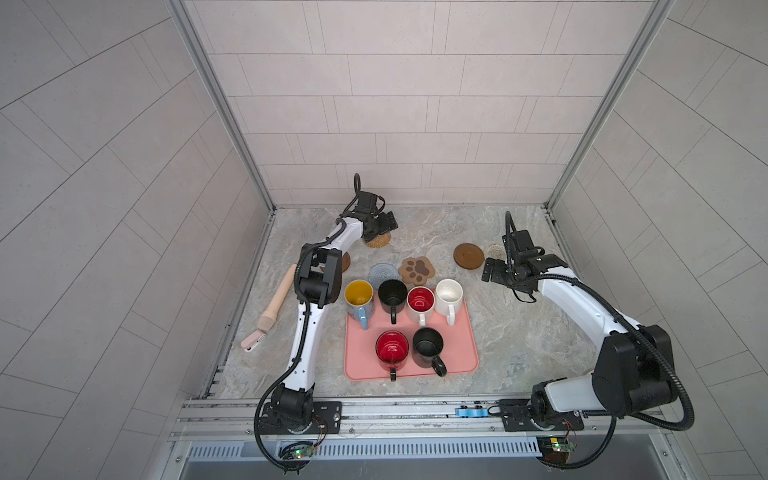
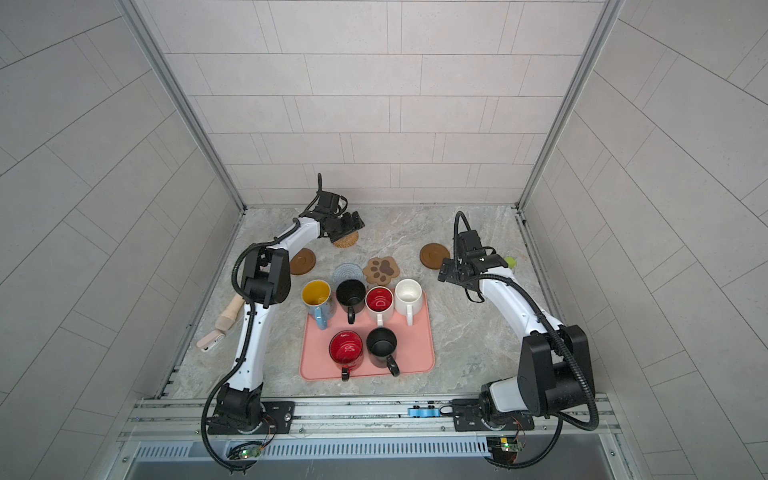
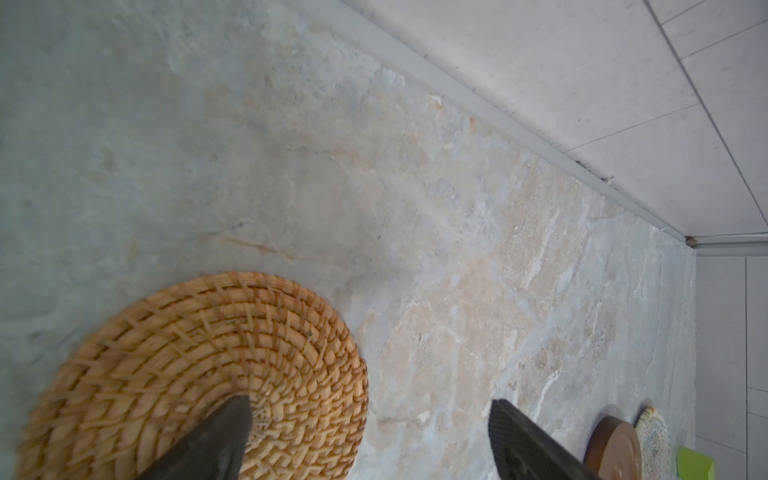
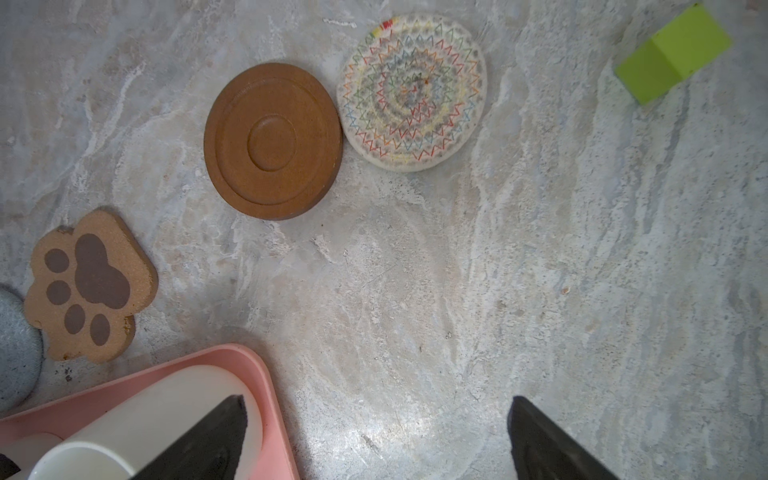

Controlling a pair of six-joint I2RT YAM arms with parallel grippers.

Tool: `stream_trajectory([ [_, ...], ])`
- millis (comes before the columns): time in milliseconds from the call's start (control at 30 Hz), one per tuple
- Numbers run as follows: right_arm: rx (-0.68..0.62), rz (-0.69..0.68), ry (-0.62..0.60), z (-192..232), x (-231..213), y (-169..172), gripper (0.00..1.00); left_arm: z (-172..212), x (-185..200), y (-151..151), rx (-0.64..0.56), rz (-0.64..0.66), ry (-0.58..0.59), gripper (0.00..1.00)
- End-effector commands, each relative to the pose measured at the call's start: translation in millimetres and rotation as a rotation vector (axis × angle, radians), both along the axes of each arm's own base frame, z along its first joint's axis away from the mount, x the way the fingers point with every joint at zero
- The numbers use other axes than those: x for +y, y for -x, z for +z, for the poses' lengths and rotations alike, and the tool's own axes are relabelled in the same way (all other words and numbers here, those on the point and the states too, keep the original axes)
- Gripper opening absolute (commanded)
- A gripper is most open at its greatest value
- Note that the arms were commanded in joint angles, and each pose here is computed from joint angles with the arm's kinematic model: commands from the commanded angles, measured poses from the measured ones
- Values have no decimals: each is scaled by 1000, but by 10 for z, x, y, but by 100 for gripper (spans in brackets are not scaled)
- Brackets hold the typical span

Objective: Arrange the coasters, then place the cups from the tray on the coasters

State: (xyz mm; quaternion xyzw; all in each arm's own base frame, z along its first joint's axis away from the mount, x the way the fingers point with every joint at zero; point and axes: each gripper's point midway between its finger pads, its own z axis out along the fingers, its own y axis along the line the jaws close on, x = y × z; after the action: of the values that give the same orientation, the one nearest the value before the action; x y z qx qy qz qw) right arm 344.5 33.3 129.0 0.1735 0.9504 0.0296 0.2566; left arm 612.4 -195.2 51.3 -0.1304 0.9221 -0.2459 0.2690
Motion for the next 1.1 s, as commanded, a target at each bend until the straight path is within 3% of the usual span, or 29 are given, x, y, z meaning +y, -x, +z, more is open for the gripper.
stream_trajectory([
  [0, 8, -16, 3, 9, -34, -2, 100, -536, 96, 127, 120, 43, -48, 97],
  [233, -2, -24, -4, 49, -31, -2, 100, -309, 45, 90, 85, 24, -20, 97],
  [633, -57, -15, -26, 264, 4, -56, 100, 746, -112, 68, -103, -34, 73, 97],
  [1067, -74, 66, -48, 476, 183, -345, 99, 1335, 115, 777, -171, -37, 60, 97],
])
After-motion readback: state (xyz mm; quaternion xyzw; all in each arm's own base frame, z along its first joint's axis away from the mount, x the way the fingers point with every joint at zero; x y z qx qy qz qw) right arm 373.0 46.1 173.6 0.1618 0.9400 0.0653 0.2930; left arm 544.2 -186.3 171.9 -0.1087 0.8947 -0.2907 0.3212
